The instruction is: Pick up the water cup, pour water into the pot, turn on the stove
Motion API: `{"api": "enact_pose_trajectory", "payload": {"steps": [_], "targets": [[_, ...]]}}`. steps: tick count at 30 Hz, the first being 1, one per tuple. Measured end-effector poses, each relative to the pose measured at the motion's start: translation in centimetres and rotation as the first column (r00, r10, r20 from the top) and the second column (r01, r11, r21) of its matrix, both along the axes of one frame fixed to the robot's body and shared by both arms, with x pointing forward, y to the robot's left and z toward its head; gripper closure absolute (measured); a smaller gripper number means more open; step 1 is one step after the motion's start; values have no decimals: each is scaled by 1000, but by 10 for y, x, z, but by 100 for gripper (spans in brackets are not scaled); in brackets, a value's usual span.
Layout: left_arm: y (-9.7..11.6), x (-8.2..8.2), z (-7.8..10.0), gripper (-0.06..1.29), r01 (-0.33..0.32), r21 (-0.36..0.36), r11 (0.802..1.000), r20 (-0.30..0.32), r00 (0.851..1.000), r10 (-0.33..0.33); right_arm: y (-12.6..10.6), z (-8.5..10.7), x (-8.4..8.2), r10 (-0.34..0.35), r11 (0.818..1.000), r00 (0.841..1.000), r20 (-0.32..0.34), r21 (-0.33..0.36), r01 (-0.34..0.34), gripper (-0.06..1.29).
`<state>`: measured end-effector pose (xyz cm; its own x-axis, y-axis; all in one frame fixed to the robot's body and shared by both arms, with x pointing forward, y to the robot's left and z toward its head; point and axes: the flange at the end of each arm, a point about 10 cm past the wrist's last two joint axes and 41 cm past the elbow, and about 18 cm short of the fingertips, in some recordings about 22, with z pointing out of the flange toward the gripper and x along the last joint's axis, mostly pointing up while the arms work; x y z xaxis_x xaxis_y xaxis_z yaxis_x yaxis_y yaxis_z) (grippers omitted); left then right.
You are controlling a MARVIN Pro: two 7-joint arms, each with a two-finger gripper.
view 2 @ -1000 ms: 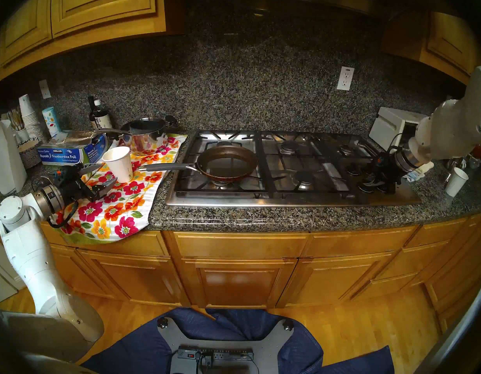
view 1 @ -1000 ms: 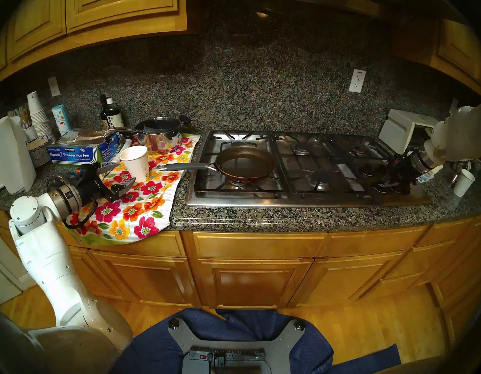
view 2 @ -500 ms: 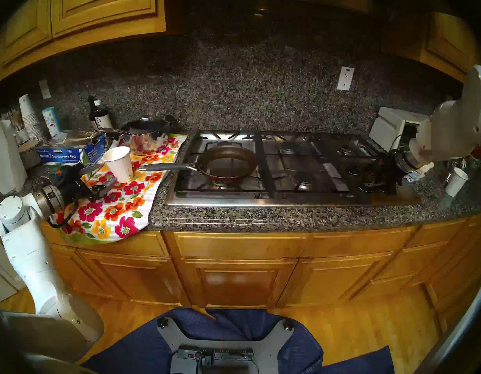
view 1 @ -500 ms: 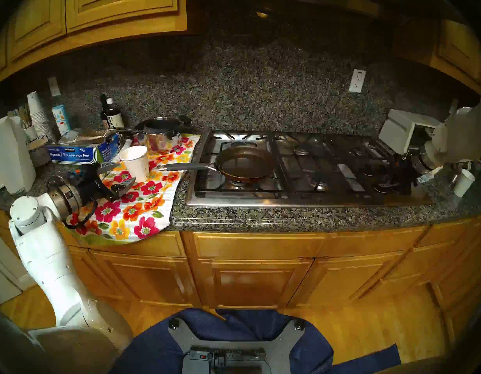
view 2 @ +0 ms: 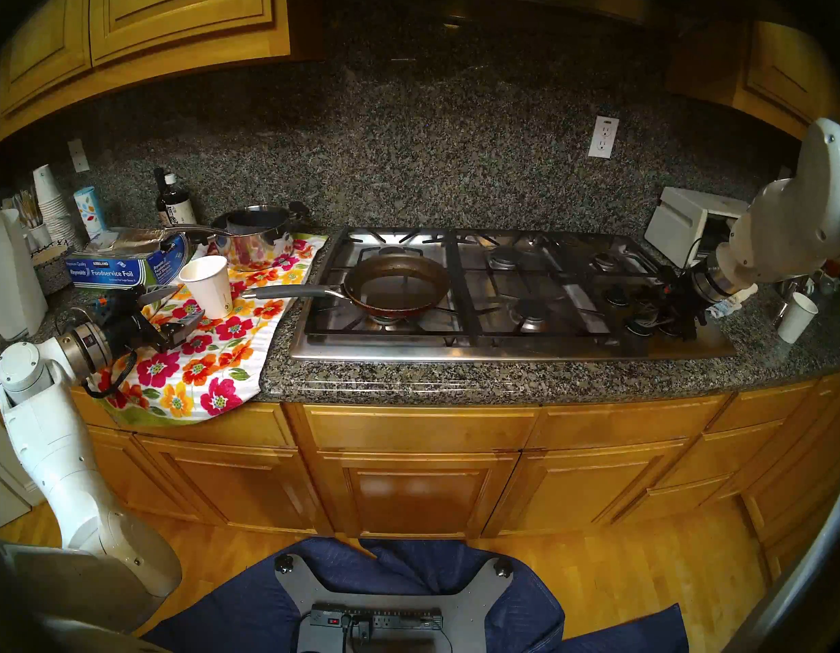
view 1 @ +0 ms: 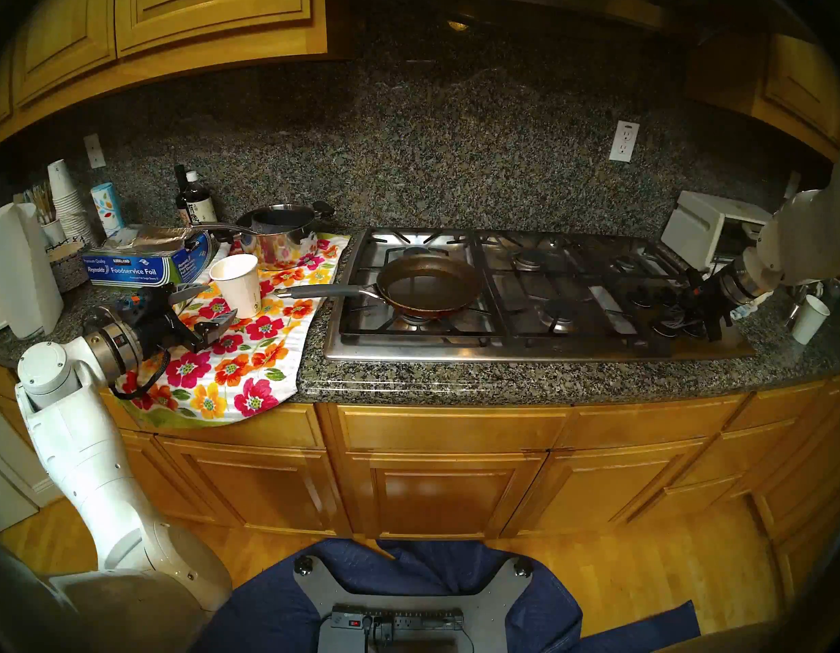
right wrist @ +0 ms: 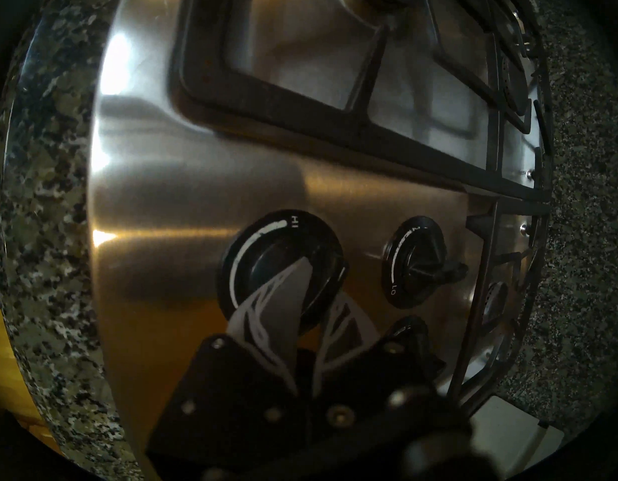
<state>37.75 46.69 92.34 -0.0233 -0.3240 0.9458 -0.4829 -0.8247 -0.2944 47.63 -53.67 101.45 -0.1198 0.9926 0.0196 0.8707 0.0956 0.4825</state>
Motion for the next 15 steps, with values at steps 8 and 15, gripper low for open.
{"api": "enact_pose_trajectory", "payload": {"steps": [8, 15], "targets": [[0, 0, 0, 0, 0, 0, 1000, 0, 1000, 0, -3, -1, 0, 41, 999, 999, 6, -15, -41, 126], [0, 0, 0, 0, 0, 0, 1000, 0, 1000, 0, -6, -2, 0, 75, 997, 997, 14, -25, -75, 126]]}}
